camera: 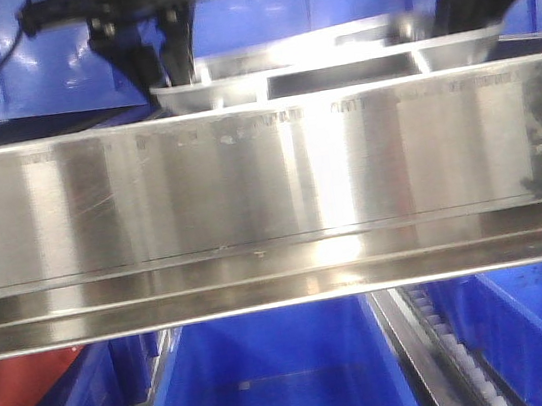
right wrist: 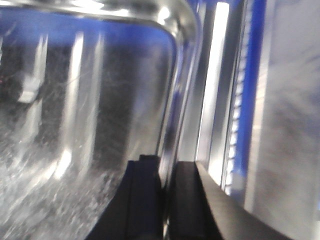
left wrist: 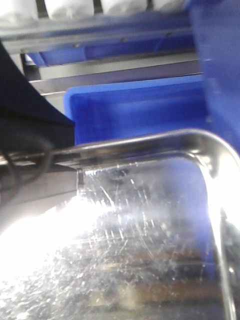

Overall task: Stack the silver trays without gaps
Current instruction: 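Lift the silver tray off the shelf with both grippers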

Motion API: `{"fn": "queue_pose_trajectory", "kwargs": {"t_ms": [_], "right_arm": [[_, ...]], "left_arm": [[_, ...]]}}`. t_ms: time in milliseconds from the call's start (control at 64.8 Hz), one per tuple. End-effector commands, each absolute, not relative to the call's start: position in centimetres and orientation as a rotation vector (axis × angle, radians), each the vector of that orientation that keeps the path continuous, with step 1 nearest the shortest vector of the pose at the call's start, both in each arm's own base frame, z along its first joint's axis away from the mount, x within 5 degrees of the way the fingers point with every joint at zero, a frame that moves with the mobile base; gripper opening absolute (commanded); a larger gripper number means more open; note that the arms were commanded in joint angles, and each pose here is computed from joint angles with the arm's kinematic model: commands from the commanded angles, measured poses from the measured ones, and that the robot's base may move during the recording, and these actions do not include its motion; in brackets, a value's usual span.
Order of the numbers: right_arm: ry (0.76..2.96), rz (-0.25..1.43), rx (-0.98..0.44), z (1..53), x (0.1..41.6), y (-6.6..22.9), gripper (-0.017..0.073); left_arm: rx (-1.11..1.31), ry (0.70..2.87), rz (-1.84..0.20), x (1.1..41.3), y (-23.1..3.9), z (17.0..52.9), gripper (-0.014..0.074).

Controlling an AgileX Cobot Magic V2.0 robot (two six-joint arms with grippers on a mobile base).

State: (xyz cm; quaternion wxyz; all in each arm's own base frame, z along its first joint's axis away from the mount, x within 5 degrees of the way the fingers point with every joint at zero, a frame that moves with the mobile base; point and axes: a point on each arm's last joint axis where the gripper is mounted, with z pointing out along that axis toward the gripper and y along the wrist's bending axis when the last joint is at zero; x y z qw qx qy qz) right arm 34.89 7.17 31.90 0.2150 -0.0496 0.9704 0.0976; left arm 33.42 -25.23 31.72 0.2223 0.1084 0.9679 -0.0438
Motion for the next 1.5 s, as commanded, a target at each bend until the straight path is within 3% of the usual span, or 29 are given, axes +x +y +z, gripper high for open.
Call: {"fn": "queue_pose_trajectory", "kwargs": {"t_ms": [0, 540, 1157, 1481], "right_arm": [[2.616, 0.300, -0.178, 34.3, 34.2, 7.5, -0.0070], [2.508, 0.309, -0.196, 39.4, 30.1, 6.8, -0.0070], [2.002, 0.322, -0.126, 46.3, 29.3, 6.3, -0.0070], [1.961, 0.324, -0.118, 46.6, 29.4, 6.3, -0.0070]], "left_arm": [[0.318, 2.619, -0.172, 32.5, -25.1, 34.0, -0.0008], [0.292, 2.538, -0.212, 29.1, -22.3, 39.8, -0.0008], [0.350, 1.994, -0.236, 28.5, -21.4, 46.5, -0.0008], [0.367, 1.914, -0.238, 28.7, -21.6, 47.2, -0.0008]]}}
